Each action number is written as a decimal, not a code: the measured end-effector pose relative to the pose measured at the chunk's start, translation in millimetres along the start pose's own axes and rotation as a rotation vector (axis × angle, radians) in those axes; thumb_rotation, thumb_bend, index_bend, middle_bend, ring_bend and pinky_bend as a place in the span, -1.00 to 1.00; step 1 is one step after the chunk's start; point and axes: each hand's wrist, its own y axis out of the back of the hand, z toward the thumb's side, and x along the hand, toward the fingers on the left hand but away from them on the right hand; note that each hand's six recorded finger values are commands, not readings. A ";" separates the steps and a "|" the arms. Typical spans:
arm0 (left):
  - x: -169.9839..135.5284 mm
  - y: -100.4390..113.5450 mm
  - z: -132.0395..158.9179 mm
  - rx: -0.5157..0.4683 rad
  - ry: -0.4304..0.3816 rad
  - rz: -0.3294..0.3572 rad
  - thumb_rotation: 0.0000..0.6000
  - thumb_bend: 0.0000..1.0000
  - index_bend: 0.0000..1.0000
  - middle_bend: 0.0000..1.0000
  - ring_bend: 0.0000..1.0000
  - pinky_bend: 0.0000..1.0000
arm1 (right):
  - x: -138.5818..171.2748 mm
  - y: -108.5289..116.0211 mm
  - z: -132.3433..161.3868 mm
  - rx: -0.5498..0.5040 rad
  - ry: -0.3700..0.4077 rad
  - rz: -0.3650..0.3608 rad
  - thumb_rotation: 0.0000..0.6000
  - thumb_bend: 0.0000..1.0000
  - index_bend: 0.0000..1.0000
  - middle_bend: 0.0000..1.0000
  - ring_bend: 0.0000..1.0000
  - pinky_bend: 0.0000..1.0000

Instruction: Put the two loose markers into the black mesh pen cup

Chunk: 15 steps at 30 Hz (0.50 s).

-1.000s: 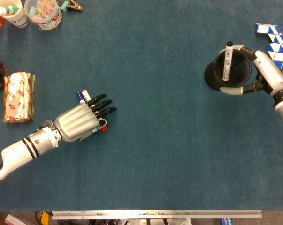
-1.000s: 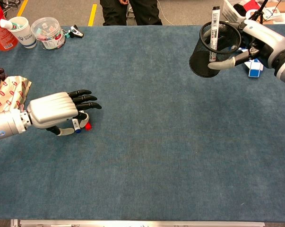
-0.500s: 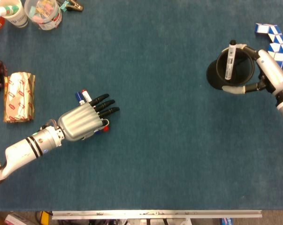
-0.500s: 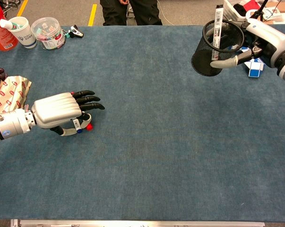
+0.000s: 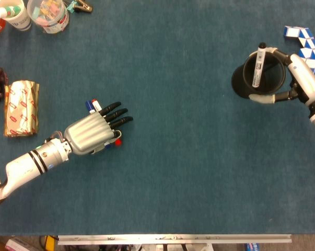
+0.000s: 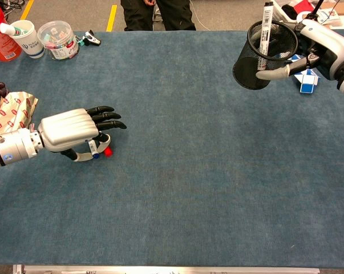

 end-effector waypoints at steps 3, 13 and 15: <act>-2.0 3.5 -1.2 -0.013 0.006 0.008 1.00 -0.40 0.14 -0.77 -0.91 -1.00 | -0.2 -1.4 0.6 -0.001 0.002 0.003 1.00 -0.48 -0.16 -0.17 -0.38 -0.49; -10.8 29.2 -5.1 -0.117 0.041 0.068 1.00 -0.40 0.14 -0.76 -0.91 -1.00 | -4.0 -15.4 7.9 -0.002 0.029 0.030 1.00 -0.48 -0.16 -0.17 -0.38 -0.49; -11.6 37.2 -6.5 -0.147 0.051 0.087 1.00 -0.40 0.14 -0.74 -0.91 -1.00 | -6.0 -19.5 10.6 -0.005 0.037 0.037 1.00 -0.48 -0.16 -0.17 -0.38 -0.49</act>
